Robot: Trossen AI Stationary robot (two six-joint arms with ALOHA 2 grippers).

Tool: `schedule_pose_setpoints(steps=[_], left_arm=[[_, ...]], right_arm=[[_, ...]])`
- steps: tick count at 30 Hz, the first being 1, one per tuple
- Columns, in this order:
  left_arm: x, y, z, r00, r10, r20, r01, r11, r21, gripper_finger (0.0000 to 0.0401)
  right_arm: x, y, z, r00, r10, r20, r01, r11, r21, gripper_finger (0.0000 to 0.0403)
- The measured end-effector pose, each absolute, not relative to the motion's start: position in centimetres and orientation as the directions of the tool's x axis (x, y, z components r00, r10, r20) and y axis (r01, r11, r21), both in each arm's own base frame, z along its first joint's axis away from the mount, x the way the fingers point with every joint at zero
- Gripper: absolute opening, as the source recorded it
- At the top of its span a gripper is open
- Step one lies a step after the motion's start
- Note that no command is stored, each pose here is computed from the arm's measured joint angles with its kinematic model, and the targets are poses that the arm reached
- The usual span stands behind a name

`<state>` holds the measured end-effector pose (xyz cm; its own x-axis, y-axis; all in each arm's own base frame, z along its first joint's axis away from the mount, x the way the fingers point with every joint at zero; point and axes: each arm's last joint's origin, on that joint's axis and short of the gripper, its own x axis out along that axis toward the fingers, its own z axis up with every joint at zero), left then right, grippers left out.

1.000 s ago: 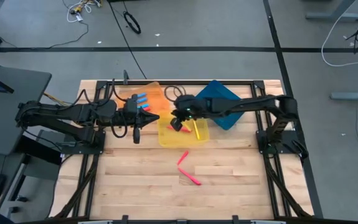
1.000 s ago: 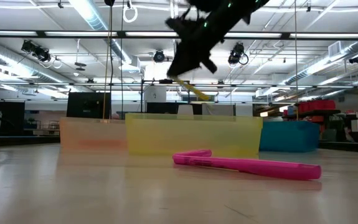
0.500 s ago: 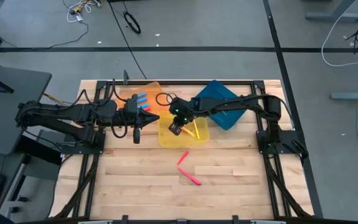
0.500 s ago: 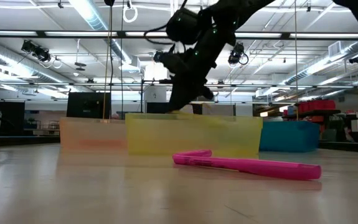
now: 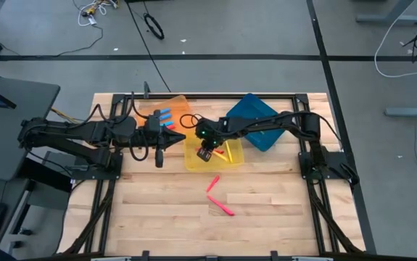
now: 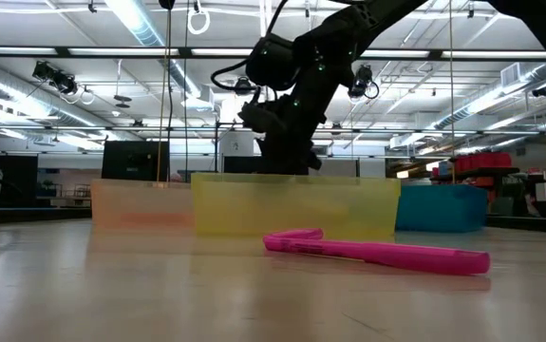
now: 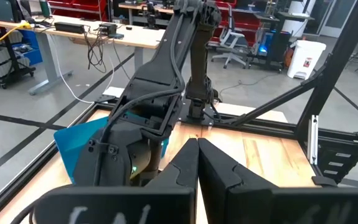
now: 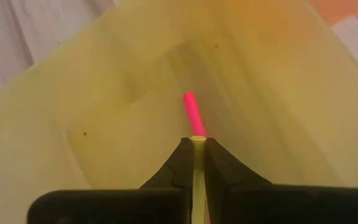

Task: Pick & Place Markers
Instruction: Put the yellow marker pen into the yellow bin

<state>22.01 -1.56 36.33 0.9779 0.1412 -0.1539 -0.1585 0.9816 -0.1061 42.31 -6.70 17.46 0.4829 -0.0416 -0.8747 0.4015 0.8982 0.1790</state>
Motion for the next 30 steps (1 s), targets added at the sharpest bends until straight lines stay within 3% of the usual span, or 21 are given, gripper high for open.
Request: schedule_pose_setpoints(steps=[23,30], left_arm=[[22.0,-1.6,36.3,0.978,0.142,-0.154,-0.159,0.981,-0.11,0.0011],[22.0,-1.6,36.3,0.978,0.142,-0.154,-0.159,0.981,-0.11,0.0011]], right_arm=[[42.7,-6.5,16.0,0.47,-0.011,-0.883,0.338,0.926,0.168,0.0014],[42.8,-6.3,16.0,0.47,-0.009,-0.883,0.336,0.926,0.169,0.0063]])
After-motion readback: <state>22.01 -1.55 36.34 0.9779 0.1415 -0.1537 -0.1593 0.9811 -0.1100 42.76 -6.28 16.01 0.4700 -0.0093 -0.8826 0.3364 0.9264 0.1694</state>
